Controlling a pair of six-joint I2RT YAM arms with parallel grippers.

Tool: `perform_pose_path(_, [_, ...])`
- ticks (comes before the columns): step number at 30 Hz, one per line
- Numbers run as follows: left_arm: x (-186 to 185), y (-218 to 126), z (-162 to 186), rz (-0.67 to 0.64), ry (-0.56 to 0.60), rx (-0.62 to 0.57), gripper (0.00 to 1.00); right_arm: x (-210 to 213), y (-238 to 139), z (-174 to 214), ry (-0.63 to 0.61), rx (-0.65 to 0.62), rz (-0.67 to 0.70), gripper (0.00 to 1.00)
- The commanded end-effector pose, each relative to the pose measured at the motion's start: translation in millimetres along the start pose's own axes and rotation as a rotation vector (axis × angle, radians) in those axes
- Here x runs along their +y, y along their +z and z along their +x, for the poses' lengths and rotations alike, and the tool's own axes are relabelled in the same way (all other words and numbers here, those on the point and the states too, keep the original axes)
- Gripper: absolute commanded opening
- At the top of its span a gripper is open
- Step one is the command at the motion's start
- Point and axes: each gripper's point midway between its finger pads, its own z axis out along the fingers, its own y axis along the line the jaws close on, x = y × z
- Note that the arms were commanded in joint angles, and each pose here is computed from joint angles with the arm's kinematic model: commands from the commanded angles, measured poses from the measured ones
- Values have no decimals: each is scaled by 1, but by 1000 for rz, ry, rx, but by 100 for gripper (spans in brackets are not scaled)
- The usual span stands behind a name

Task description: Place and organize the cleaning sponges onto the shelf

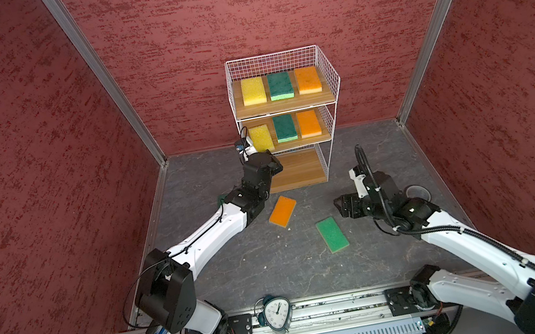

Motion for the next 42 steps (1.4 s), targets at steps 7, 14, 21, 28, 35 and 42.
perform_pose_path(7, [2,12,-6,-25,-17,-15,17,-2,3,-1,-26,-18,11,85])
perform_pose_path(14, [5,14,-8,-29,-21,-22,17,-2,3,-3,-28,-23,12,85])
perform_pose_path(21, [5,19,-9,-26,-25,-34,18,-2,4,-4,-30,-24,11,85])
perform_pose_path(28, [8,23,-6,-34,-37,-41,18,-2,3,-3,-29,-23,12,85])
perform_pose_path(35, [10,19,-11,-35,-48,-70,18,-2,3,-3,-32,-24,13,85])
perform_pose_path(42, [11,20,-12,-42,-46,-86,18,-2,6,-2,-31,-18,10,85])
